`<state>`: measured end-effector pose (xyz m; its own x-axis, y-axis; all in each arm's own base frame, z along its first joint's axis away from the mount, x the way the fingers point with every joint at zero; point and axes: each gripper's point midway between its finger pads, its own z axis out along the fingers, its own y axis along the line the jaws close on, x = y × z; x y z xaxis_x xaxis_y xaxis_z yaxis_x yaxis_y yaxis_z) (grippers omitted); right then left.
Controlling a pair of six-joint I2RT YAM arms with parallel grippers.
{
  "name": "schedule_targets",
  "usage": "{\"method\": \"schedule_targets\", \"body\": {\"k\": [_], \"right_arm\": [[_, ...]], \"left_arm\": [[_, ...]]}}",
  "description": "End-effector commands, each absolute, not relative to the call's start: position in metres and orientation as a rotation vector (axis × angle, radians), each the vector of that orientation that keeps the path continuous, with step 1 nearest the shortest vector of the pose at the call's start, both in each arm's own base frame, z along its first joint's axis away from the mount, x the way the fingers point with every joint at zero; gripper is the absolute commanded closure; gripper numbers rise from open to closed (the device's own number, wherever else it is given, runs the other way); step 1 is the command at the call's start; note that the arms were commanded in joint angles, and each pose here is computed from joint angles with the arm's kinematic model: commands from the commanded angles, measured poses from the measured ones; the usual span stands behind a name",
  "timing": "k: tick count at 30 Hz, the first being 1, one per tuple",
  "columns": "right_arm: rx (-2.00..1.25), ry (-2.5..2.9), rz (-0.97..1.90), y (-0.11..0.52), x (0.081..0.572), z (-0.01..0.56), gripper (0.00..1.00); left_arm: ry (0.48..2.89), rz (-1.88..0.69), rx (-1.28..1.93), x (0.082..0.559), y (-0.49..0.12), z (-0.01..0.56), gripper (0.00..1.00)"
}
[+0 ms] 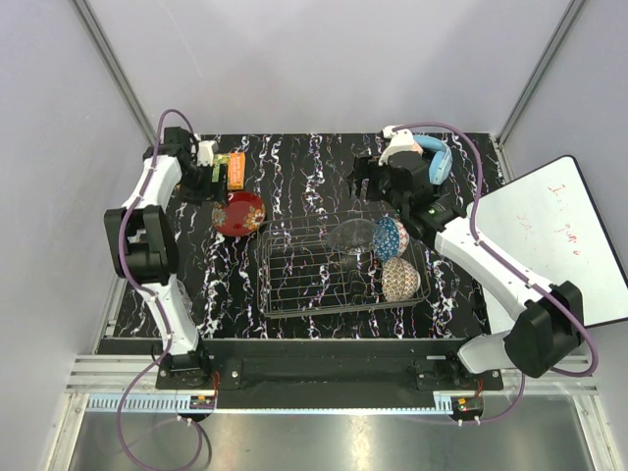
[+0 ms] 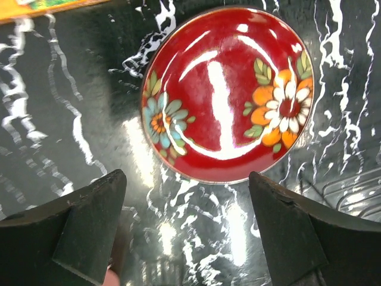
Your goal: Load the mixed dishes into the dish rack
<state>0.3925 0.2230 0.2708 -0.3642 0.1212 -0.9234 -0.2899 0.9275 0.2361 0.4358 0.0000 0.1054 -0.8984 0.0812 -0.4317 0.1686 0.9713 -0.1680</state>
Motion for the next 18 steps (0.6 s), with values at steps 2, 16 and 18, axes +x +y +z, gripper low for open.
{"method": "schedule_targets", "body": {"k": [2,16,18], "right_arm": [[-0.113,1.848,0.435,0.215,0.386,0.284,0.14],[-0.143,1.883,0.393,0.211,0.385,0.263,0.15],[-0.142,1.890,0.387,0.211,0.386,0.260,0.15]], "left_arm": [[2.638,-0.483,0.158,0.457,-0.019,0.104,0.15],[2.649,-0.359,0.125,0.488,0.025,0.057,0.17],[2.652,-0.372,0.128,0.488,0.023,0.054,0.18]]}}
